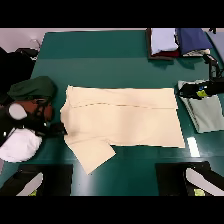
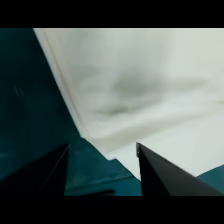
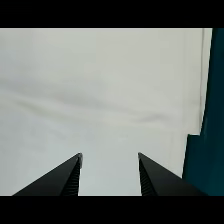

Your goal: Fold the shirts.

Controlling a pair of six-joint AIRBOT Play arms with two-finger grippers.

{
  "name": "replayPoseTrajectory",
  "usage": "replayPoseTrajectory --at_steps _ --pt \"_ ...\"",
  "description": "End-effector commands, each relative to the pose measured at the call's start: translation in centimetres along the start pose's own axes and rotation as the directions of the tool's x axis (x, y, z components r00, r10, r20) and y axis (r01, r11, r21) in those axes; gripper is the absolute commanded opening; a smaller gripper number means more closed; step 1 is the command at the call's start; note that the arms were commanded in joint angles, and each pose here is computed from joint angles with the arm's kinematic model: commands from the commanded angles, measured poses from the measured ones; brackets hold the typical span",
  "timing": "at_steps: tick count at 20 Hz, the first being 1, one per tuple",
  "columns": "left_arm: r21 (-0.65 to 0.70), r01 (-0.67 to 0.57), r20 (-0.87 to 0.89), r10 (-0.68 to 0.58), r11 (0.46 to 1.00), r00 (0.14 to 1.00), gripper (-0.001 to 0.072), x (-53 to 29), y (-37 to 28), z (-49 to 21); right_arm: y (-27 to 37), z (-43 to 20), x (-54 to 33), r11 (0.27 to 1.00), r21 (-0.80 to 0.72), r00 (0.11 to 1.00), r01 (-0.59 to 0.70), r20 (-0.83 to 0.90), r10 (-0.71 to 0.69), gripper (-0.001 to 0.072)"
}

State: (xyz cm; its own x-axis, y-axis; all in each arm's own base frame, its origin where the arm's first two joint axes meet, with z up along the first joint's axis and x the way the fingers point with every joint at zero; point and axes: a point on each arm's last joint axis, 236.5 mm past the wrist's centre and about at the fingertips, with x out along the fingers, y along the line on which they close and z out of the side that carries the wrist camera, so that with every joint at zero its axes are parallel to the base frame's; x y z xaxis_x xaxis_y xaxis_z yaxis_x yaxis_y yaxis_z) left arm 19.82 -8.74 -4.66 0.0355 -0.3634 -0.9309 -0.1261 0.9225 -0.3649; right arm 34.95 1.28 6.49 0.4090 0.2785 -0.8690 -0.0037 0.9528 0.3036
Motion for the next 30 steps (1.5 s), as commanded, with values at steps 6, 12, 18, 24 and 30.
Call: replayPoseTrajectory --at_steps 6,12,18,24,30 --pt "-0.133 0.104 -0.023 -0.108 0.986 0.994 0.0479 4.2 -0.3 -4.3 1.6 -0.1 -0.3 0.999 -0.033 0.999 -0.020 0.031 0.021 0.0412" --pt "-0.141 0.267 0.056 -0.261 0.953 0.964 0.0457 4.7 -3.3 -3.1 1.6 -0.1 -0.3 0.999 -0.033 0.999 -0.020 0.031 0.021 0.0411" --pt "-0.008 0.259 0.034 -0.258 0.966 0.965 0.0022 2.5 -4.3 -2.5 -3.3 -4.7 -1.1 0.996 0.073 0.991 0.044 -0.133 -0.034 0.0411" --pt "0.079 0.217 0.080 -0.223 0.973 0.972 0.0022 0.5 -4.4 -0.6 -10.8 -20.0 0.9 0.897 0.401 0.889 0.184 -0.458 0.023 0.0543" --pt "0.086 0.214 0.091 -0.222 0.973 0.971 0.0022 0.5 -4.4 -0.4 -7.8 -24.8 4.6 0.884 0.452 0.857 0.118 -0.496 0.139 0.0496"
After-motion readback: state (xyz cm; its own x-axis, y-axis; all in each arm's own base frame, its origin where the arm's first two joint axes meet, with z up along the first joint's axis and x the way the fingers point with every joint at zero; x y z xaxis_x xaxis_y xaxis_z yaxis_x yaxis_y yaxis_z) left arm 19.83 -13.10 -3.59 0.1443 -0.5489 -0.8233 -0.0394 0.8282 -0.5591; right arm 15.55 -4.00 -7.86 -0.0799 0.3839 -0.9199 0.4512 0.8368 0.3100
